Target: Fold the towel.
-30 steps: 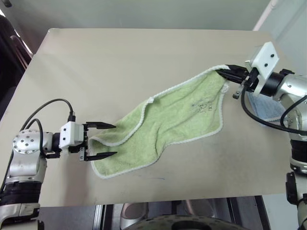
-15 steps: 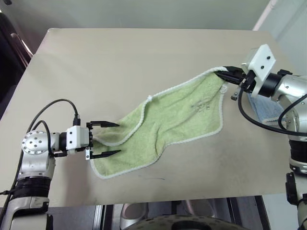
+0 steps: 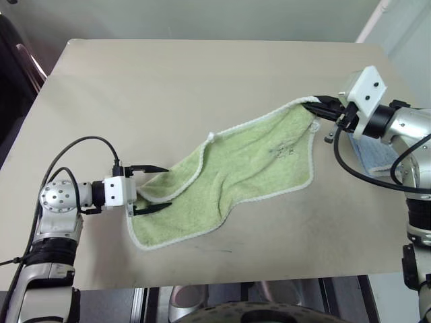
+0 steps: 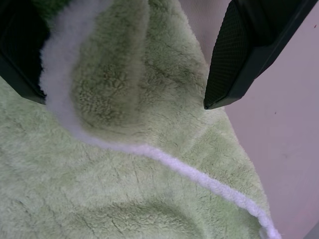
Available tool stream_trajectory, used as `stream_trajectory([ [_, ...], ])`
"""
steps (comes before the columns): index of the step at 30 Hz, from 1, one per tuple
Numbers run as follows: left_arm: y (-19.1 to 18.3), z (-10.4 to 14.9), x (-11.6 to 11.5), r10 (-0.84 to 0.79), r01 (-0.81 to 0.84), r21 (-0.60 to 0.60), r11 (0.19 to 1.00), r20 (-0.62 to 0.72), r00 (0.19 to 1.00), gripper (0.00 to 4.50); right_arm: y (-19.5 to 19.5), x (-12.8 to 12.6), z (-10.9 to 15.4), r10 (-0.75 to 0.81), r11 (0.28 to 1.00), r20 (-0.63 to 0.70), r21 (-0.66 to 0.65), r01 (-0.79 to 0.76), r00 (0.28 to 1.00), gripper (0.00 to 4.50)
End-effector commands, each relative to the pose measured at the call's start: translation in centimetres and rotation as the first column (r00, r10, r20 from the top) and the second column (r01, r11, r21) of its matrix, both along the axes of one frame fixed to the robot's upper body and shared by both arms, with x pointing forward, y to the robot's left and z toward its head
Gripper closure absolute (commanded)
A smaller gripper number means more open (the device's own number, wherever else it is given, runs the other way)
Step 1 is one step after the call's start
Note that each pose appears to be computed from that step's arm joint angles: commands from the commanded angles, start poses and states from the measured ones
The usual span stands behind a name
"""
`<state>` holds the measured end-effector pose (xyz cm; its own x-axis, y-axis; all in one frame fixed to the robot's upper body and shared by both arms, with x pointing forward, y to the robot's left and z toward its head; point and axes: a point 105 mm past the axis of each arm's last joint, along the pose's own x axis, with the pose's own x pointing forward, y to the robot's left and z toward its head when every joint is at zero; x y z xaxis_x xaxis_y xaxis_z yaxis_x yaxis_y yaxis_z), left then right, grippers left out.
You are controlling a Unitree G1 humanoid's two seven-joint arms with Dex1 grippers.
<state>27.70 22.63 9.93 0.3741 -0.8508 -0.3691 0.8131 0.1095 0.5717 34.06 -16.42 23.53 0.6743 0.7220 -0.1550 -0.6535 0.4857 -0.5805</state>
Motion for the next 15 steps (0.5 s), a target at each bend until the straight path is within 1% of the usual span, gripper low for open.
stream_trajectory([
  [1,-0.66,0.57,0.07,-0.017,0.017,-0.026,1.000,0.010,1.000,0.00,-0.10,-0.44,1.30,0.004,1.000,0.059,-0.009,-0.003,0.998,4.47],
  [6,-0.75,0.54,-0.42,-0.042,0.042,-0.030,0.999,-0.031,0.999,0.00,-0.15,-0.51,1.16,0.004,1.000,0.057,-0.012,-0.003,0.998,4.47],
  [7,-0.73,0.53,-0.45,-0.046,0.045,-0.028,0.999,-0.037,0.998,0.17,-0.13,-0.50,1.16,0.004,1.000,0.058,-0.012,-0.003,0.998,4.49],
  [9,-0.75,0.52,-0.40,-0.049,0.048,-0.025,0.999,-0.041,0.998,0.60,-0.09,-0.49,1.16,0.005,1.000,0.058,-0.013,-0.004,0.998,4.50],
  [12,-0.97,0.73,0.00,-0.038,0.037,-0.038,0.999,-0.027,0.999,1.60,-0.10,-0.48,1.05,0.006,1.000,0.057,-0.017,-0.005,0.998,4.50],
  [15,-1.08,1.08,0.31,-0.022,0.020,-0.062,0.998,-0.021,1.000,2.69,-0.09,-0.53,0.97,0.007,1.000,0.056,-0.020,-0.006,0.998,4.50],
])
